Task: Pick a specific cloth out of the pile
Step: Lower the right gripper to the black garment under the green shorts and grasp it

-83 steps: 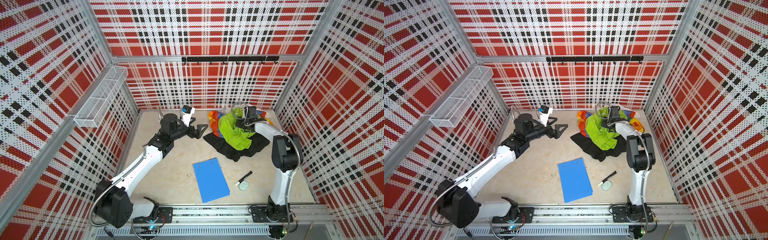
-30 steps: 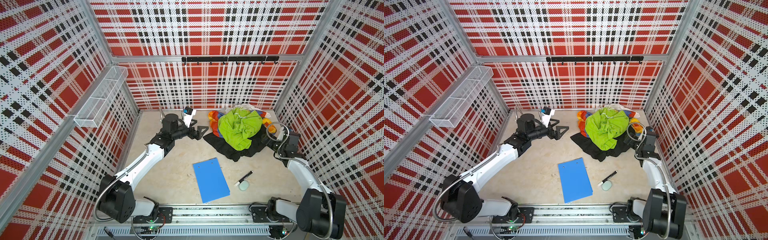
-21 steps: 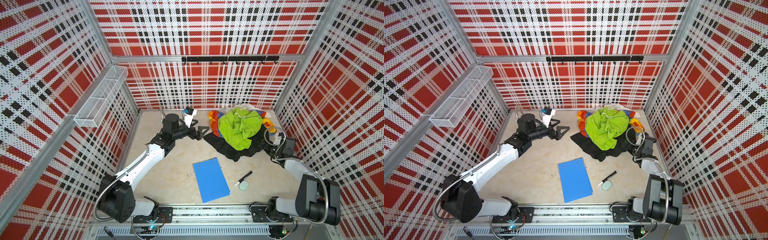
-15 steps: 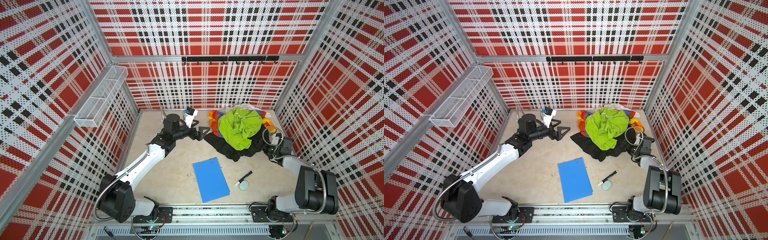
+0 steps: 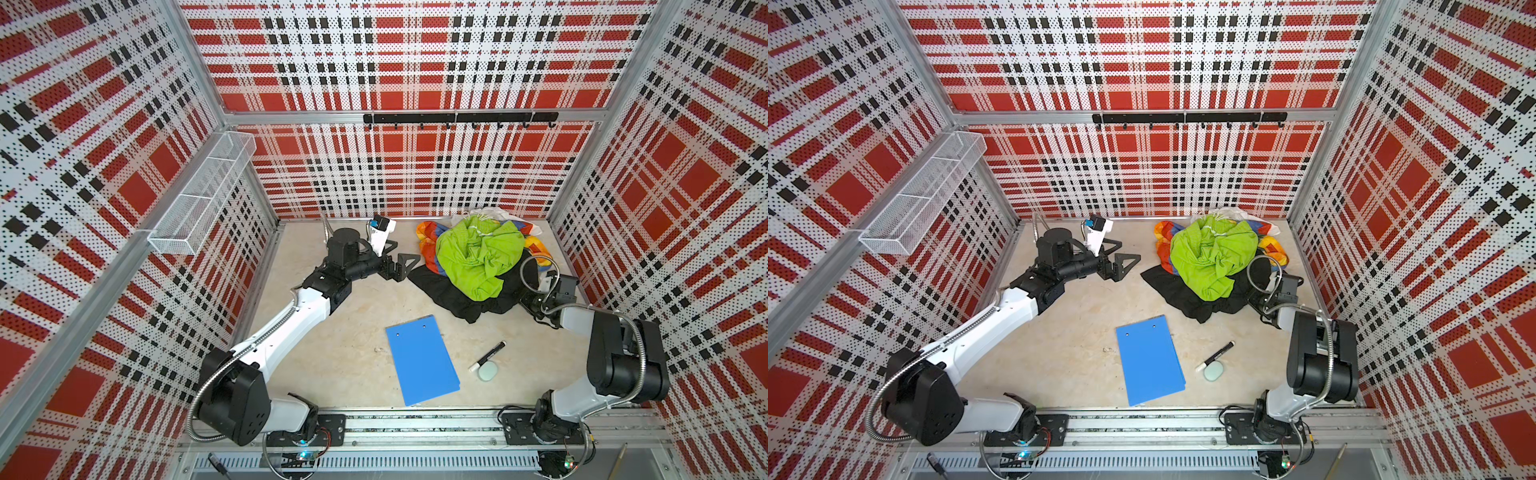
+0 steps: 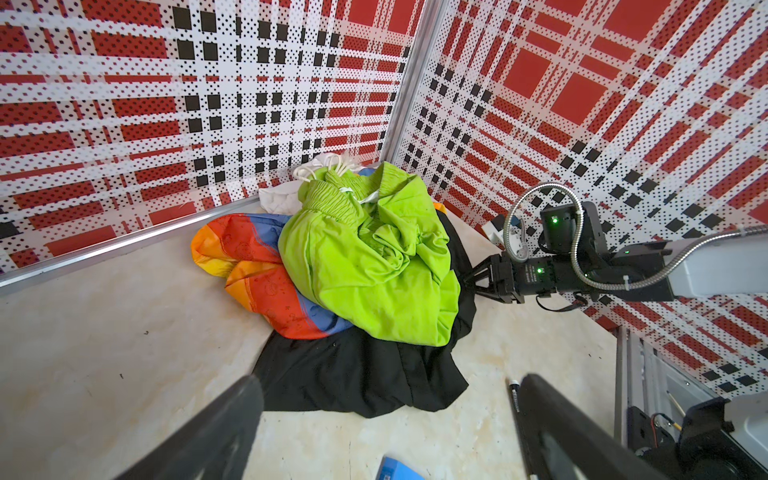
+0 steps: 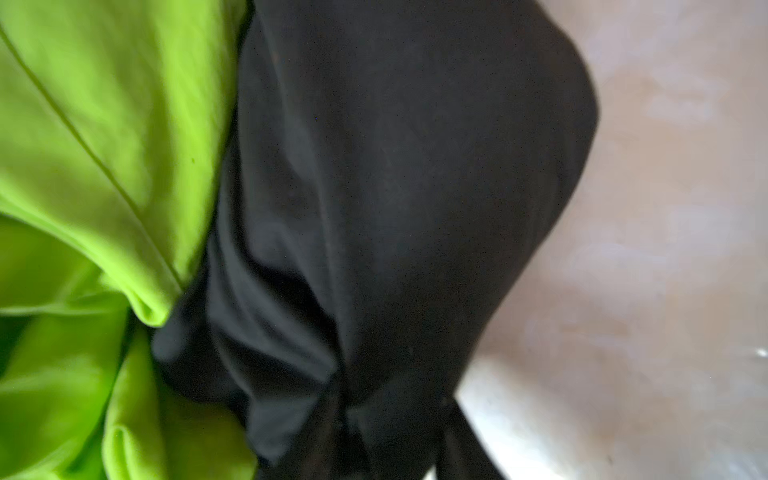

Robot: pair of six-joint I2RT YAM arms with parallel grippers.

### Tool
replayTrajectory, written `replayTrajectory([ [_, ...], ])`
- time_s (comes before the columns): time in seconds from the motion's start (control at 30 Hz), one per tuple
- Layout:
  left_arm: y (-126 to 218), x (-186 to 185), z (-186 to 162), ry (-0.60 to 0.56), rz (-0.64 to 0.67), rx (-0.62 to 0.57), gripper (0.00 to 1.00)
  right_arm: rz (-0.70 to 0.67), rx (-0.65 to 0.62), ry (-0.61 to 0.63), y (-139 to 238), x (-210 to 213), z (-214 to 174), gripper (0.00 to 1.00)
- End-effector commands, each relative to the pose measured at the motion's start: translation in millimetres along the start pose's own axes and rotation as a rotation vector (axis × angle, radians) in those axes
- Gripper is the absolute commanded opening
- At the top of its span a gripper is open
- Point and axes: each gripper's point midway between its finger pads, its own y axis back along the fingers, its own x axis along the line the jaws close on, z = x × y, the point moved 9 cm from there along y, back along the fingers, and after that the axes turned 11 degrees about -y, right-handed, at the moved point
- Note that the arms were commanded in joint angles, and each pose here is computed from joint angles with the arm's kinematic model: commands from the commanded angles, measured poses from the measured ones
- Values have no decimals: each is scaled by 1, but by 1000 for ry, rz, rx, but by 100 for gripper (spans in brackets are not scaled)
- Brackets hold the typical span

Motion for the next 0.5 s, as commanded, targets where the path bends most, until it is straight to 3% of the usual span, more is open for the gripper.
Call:
replayTrajectory([
  [0.0,1,-2,9,-24,-1,-21,99,26,-109,61,18,20,17,18],
  [0.17,1,-2,9,-22,-3,-22,99,24,-172,106,43,41,26,8],
  [0.47,2,-3,11,-20,3,-21,99,119,-262,149,84,93,47,6],
])
